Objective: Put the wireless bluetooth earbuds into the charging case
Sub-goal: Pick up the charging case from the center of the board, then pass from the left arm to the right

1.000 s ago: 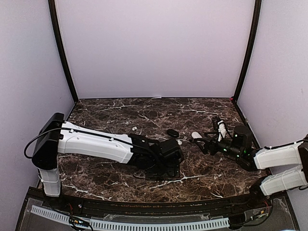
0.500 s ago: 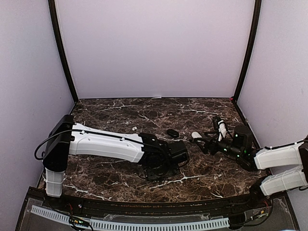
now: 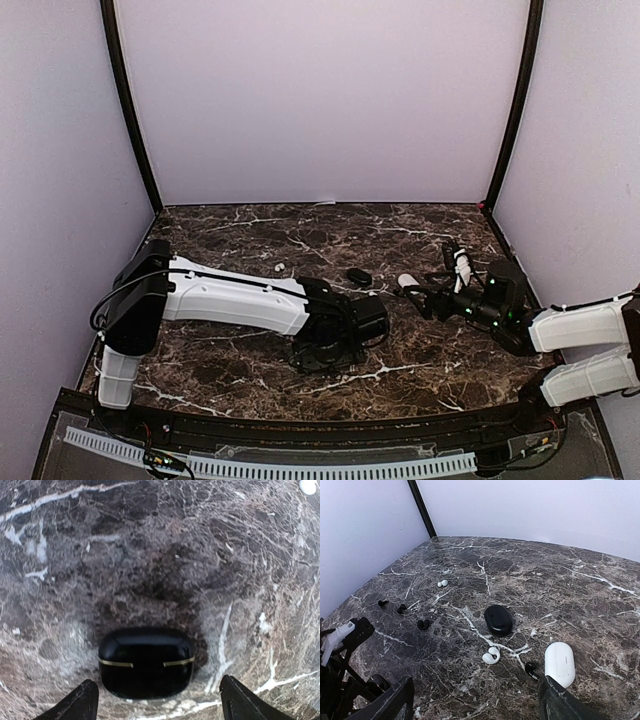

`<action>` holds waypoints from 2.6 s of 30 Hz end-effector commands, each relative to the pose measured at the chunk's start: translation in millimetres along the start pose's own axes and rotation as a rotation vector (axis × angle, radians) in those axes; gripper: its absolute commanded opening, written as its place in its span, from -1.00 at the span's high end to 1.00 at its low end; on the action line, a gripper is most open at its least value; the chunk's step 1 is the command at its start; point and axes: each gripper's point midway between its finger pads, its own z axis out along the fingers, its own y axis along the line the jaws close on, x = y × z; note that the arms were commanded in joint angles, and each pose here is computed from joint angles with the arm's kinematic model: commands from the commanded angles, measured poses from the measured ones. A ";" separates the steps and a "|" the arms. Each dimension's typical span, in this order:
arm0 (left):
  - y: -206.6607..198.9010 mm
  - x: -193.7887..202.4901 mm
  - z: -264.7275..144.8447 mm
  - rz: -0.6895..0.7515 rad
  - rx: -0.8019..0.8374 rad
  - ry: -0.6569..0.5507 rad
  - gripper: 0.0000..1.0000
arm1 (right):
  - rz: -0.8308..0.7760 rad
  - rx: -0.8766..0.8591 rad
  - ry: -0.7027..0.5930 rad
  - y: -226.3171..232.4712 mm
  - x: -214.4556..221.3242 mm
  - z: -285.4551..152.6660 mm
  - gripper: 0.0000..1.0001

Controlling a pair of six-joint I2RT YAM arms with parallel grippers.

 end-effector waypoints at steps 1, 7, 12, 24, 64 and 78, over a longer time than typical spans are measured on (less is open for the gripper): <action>62.4 -47.2 -11.8 0.170 -0.288 -0.220 -0.91 | -0.022 -0.013 -0.049 4.4 -15.3 0.2 -0.69; 65.1 -53.3 -8.5 0.193 -0.300 -0.227 -0.51 | -0.025 -0.008 -0.047 3.5 -14.5 0.6 -0.69; 67.1 -51.3 -6.3 0.195 -0.308 -0.212 -0.39 | -0.026 -0.006 -0.046 3.1 -14.9 1.0 -0.69; 72.8 -48.7 4.1 0.248 -0.361 -0.198 -0.40 | -0.025 -0.006 -0.046 3.2 -14.7 0.7 -0.69; 14.7 -53.0 -60.9 0.749 0.639 -0.080 -0.26 | -0.049 -0.110 -0.100 22.7 -20.2 -6.3 -0.73; 10.0 -24.0 -112.1 0.968 1.133 -0.082 -0.23 | -0.208 -0.391 -0.200 76.0 -31.8 -27.6 -0.84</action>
